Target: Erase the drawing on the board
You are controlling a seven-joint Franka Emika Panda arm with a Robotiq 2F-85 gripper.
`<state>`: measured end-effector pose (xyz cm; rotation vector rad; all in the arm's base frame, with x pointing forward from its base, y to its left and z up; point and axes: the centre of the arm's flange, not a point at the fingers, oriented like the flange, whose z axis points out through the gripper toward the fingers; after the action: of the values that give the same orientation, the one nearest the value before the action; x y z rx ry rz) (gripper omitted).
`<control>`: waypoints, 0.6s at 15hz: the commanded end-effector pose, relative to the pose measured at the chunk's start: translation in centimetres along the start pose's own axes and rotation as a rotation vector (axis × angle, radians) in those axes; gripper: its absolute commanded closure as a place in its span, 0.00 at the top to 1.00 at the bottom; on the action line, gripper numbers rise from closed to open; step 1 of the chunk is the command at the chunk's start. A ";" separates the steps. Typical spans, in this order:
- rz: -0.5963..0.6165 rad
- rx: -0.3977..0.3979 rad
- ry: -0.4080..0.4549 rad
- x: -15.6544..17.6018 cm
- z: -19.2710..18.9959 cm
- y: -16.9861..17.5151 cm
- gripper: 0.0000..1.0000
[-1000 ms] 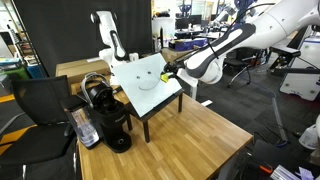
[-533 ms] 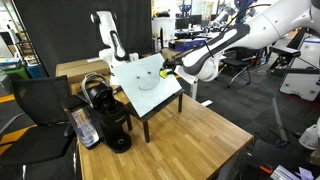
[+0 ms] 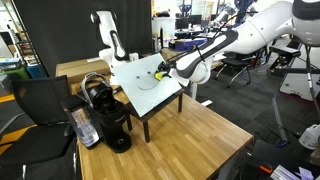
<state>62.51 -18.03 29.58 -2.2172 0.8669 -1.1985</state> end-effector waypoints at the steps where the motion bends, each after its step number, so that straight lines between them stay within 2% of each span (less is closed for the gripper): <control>1: -0.031 0.006 0.010 -2.7 0.7 0.5 0.27; 9: -0.134 0.011 -0.028 -4.9 0.1 1.1 0.27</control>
<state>62.34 -17.56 29.09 -2.2790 0.7614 -1.2248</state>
